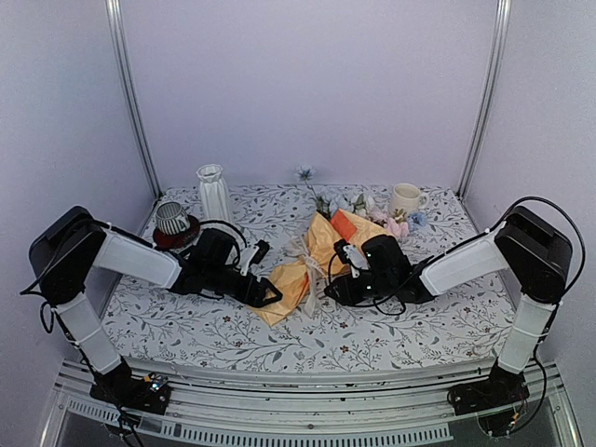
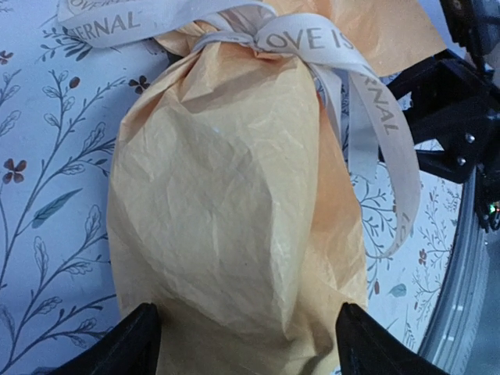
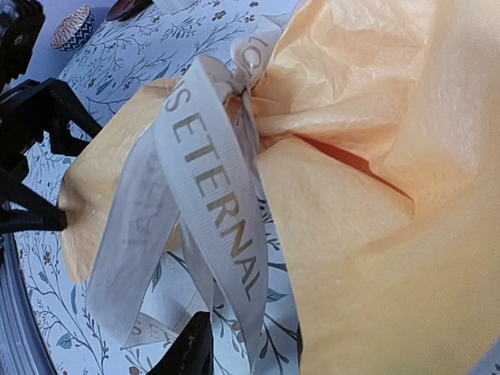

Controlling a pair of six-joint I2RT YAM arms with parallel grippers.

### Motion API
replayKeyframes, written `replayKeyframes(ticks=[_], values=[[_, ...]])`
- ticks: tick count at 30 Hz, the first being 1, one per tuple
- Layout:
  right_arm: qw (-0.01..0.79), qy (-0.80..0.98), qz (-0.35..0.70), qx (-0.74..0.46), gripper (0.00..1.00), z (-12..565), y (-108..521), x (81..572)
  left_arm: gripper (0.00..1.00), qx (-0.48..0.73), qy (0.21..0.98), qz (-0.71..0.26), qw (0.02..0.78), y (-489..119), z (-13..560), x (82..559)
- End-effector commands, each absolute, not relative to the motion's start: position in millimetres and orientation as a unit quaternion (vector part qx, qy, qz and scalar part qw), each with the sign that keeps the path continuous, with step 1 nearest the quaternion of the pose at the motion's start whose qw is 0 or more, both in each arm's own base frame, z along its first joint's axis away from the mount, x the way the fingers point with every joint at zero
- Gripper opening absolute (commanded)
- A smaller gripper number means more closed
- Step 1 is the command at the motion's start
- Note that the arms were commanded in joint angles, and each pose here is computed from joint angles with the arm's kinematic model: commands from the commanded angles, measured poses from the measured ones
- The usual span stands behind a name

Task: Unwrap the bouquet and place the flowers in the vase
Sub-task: Untie the ribbon from the tied bouquet.

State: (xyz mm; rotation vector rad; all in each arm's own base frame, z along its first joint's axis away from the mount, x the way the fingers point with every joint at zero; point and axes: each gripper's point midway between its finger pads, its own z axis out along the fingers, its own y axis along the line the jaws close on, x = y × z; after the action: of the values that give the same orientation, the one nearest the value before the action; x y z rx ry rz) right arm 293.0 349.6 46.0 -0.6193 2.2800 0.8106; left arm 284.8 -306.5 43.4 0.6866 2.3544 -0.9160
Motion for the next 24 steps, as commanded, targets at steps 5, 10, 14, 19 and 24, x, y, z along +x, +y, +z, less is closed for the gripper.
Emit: replayKeyframes(ticks=[5,10,14,19,24], values=[[0.311,0.877,0.286,-0.229,0.11,39.0,349.2,295.1,0.79,0.267,0.872,-0.338,0.232,-315.1,30.1,260.1],[0.321,0.882,0.272,-0.212,0.03,45.9,329.5,287.7,0.78,0.275,0.87,-0.346,0.22,-322.9,31.4,241.7],[0.33,0.889,0.257,-0.188,0.03,48.4,306.0,277.6,0.78,0.282,0.864,-0.356,0.215,-329.7,39.2,224.8],[0.353,0.891,0.241,-0.151,0.03,59.9,277.8,270.2,0.79,0.288,0.863,-0.345,0.232,-327.5,57.4,217.7],[0.384,0.89,0.216,-0.116,0.03,74.0,255.1,272.2,0.81,0.275,0.866,-0.299,0.29,-308.9,87.5,238.7]])
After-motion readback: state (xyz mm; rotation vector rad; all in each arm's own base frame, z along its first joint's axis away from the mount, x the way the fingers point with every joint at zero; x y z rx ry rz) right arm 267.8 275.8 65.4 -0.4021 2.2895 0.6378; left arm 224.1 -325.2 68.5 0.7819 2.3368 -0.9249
